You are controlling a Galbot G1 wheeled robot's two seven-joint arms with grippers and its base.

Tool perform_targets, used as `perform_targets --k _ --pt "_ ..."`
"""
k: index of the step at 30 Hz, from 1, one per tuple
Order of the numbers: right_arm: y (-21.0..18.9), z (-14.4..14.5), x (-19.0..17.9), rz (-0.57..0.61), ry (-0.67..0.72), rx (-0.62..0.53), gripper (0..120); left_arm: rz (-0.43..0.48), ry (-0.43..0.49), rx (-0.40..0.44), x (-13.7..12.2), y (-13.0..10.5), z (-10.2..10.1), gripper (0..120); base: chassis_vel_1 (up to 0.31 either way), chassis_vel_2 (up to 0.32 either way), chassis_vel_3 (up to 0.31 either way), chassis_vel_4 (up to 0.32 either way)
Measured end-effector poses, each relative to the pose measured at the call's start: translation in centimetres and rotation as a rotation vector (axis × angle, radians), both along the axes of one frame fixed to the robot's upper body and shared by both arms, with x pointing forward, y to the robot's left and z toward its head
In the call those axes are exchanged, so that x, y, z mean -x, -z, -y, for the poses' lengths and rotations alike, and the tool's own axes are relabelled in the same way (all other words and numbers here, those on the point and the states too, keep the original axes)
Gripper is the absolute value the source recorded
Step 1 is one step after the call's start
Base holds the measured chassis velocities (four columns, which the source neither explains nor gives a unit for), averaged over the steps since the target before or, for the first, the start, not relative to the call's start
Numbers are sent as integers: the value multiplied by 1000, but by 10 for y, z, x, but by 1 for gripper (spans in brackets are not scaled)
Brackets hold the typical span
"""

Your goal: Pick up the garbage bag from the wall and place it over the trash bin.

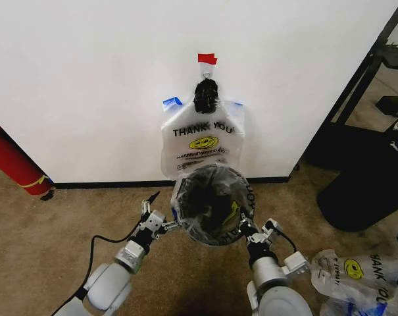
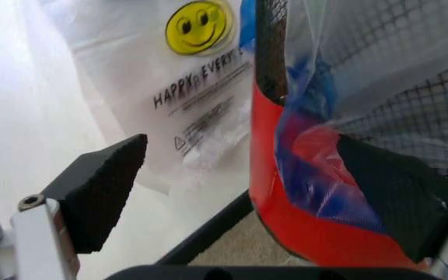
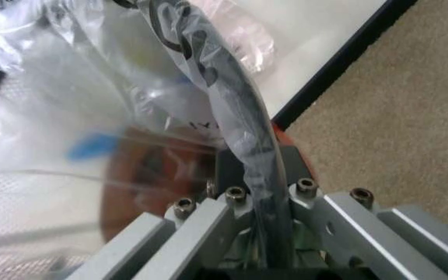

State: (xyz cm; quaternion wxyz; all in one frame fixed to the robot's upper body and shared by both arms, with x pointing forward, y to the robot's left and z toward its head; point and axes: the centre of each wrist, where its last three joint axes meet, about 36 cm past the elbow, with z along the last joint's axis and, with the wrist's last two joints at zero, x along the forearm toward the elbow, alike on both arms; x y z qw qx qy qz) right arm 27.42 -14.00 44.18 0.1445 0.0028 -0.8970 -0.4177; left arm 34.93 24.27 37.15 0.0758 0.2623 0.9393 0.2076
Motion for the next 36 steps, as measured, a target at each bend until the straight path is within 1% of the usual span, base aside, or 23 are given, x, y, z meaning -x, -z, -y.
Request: perform_targets --k 1,4,7,10,11,16,20,26,30,31,33,36 --pt "4 0 -2 0 3 15 0 12 20 -4 1 1 -1 98 0 0 0 0" --pt "10 -1 -4 23 17 42 0 20 30 -8 3 -1 -1 98 0 0 0 0" --pt "20 -2 -6 80 42 91 0 38 39 -17 5 -6 1 99 0 0 0 0" --pt "31 -7 -8 174 67 140 0 42 31 -42 11 -10 6 99 0 0 0 0" --pt "31 -7 -8 174 67 140 0 42 31 -42 11 -10 6 99 0 0 0 0" --pt "32 -8 -19 247 94 155 0 26 43 -71 21 -9 11 99 0 0 0 0" --pt "36 -5 -25 273 98 162 0 16 57 -83 27 -8 13 99 0 0 0 0" --pt "37 -1 -30 277 114 156 0 7 45 -92 31 -7 12 100 0 0 0 0" --pt "31 1 -26 256 114 118 0 -23 -11 -63 31 -5 15 99 0 0 0 0" --pt "31 1 -26 256 114 118 0 -23 -11 -63 31 -5 15 99 0 0 0 0" --pt "27 2 -22 231 109 91 0 -40 -39 -51 30 -4 16 99 0 0 0 0" --pt "24 4 -17 203 98 68 0 -52 -65 -58 25 0 15 99 0 0 0 0"
